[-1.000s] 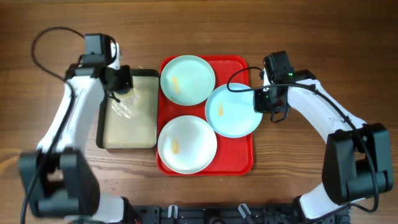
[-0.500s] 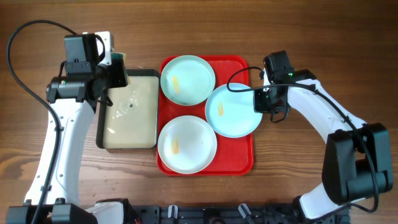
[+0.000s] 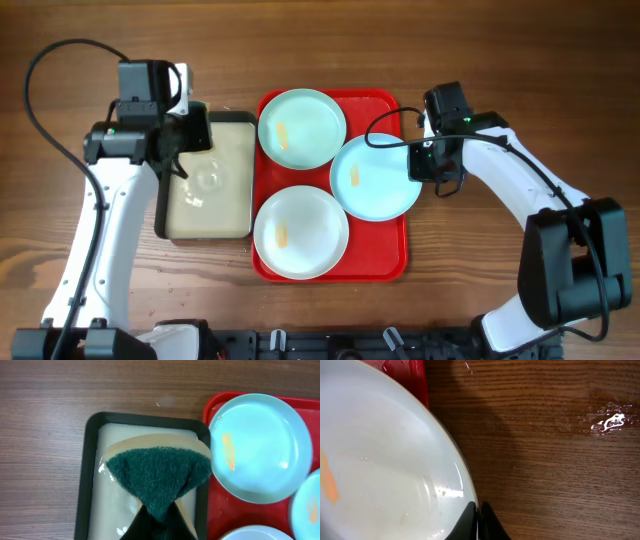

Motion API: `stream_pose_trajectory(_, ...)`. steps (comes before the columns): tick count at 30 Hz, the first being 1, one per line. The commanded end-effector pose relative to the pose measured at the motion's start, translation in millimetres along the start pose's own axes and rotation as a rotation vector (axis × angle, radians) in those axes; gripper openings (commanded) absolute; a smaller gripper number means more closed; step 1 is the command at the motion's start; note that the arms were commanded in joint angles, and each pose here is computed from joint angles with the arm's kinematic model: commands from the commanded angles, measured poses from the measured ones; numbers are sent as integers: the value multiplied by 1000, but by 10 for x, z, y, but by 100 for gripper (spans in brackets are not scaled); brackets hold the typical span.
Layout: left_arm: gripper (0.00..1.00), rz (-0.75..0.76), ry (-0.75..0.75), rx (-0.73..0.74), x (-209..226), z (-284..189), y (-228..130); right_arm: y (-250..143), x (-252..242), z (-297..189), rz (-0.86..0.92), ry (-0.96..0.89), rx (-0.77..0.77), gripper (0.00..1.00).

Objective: Clean dirty plates on tray and stack at the side
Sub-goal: 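Scrub the top-left plate with the sponge in the left gripper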

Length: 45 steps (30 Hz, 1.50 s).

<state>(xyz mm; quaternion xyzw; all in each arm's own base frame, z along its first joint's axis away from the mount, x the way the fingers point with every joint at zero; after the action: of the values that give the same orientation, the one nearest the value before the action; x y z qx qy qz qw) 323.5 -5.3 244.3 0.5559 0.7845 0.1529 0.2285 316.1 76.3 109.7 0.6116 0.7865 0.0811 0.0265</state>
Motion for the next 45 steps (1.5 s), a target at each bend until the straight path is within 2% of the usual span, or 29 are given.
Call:
stream_pose_trajectory(1,4,-24,49,0,4,7,-9,-23,15,48,-6,-2,17,4)
stream_pose_trajectory(4,4,-52,51,-10,-2,34,12,-22,15,48,-7,-2,16,4)
stream_pose_trajectory(6,4,-144,57,-27,-6,86,46,-24,15,48,-6,-1,18,4)
stream_pose_trajectory(8,4,-167,132,-78,53,102,90,-25,15,48,-6,-1,18,4)
stream_pose_trajectory(9,4,-226,182,-110,102,95,110,-25,22,48,-6,6,18,4)
stream_pose_trajectory(12,4,-234,201,-124,118,106,127,-25,22,48,-6,6,18,4)
stream_pose_trajectory(14,4,-183,54,-34,-24,141,61,-24,22,48,-6,6,17,4)
stream_pose_trajectory(16,5,-28,-155,68,-221,184,-19,-24,22,48,-6,6,17,4)
stream_pose_trajectory(17,4,-21,-181,98,-246,261,-37,-32,22,48,-6,6,22,4)
stream_pose_trajectory(20,4,-35,-144,69,-228,367,21,-30,22,48,-7,6,21,4)
stream_pose_trajectory(23,4,-133,-85,72,-172,375,7,-28,22,48,-6,6,20,4)
stream_pose_trajectory(28,4,-97,86,-37,-136,378,66,-30,22,48,-6,6,21,4)
stream_pose_trajectory(33,4,-40,54,-19,-432,377,-80,-30,22,48,-7,6,21,4)
stream_pose_trajectory(34,4,-52,0,10,-514,376,-122,-29,22,48,-6,6,20,4)
stream_pose_trajectory(36,4,-67,-259,153,-789,331,-254,-28,22,48,-7,6,20,4)
stream_pose_trajectory(38,4,-104,-408,261,-976,287,-359,-30,22,48,-6,6,21,4)
stream_pose_trajectory(45,4,-16,-468,368,-1687,571,-852,-30,22,48,-6,6,21,5)
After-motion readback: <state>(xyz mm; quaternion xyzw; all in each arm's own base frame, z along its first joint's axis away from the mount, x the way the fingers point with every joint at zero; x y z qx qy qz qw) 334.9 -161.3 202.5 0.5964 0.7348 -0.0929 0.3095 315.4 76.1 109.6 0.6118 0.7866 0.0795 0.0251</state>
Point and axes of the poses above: each gripper's point midway between its finger pads, its own z axis out along the fingers, its own x axis along the line the jaws close on, y = z × x, the point moved 8 cm from there along -z, back along the fingers, and after that the axes turned 15 degrees about -z, right-handed, at the moved point
